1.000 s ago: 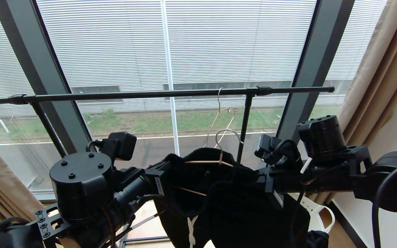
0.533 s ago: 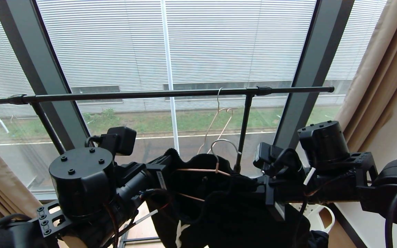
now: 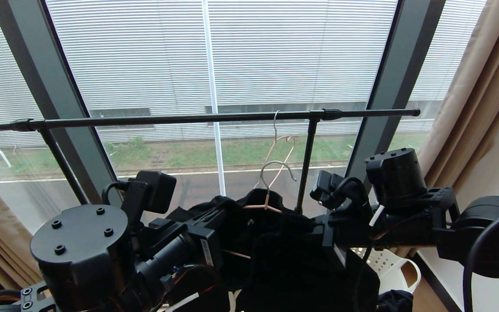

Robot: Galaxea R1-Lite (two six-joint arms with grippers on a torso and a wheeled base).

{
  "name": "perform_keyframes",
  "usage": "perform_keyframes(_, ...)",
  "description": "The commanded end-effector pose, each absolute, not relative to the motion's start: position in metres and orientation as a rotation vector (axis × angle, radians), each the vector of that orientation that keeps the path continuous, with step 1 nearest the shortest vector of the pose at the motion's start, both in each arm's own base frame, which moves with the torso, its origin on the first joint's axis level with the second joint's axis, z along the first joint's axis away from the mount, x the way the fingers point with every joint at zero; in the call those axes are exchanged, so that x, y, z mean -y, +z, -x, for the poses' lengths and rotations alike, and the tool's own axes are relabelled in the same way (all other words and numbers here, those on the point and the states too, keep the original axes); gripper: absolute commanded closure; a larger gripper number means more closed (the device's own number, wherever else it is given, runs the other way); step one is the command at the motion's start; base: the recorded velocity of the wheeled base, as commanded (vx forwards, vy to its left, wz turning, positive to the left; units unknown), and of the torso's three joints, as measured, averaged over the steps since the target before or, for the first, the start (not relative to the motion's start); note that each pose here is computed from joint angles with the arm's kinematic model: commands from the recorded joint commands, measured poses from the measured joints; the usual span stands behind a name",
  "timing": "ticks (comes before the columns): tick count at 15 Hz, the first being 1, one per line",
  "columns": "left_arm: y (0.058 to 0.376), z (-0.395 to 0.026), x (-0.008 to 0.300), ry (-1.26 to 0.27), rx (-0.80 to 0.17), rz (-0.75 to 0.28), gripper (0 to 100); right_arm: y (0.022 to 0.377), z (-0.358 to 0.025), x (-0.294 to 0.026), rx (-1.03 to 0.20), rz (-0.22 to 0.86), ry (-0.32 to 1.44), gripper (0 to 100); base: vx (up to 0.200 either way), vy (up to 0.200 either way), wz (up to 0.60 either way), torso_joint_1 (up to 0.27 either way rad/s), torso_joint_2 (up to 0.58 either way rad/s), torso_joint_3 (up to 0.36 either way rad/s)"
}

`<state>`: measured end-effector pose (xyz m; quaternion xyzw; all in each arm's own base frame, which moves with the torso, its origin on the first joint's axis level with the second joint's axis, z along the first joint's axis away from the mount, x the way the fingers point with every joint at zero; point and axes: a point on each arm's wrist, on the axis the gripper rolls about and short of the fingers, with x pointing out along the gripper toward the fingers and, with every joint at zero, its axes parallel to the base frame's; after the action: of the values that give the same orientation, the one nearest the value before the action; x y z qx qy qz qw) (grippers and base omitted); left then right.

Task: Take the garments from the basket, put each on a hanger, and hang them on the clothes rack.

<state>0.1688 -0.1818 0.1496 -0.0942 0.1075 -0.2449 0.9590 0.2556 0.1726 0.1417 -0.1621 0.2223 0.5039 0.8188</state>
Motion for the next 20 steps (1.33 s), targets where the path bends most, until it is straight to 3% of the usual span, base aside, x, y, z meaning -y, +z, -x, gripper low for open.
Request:
perform_keyframes(1,0.147,-0.166,0.18,-0.5,-0.224,0.177,100,0.141,-0.259,-0.173,-0.458,0.319,1.062,100,0.0,0.0,0.0,0.0,0.0,0.0)
perform_keyframes(11,0.137,-0.166,0.174,-0.487,-0.249,0.109,100,0.153,-0.259,-0.173,-0.413,0.238,1.037,100,0.0,0.0,0.0,0.0,0.0,0.0)
perform_keyframes(20,0.137,-0.149,0.169,-0.605,-0.263,0.102,100,0.156,-0.262,-0.175,-0.369,0.172,1.022,100,0.0,0.0,0.0,0.0,0.0,0.0)
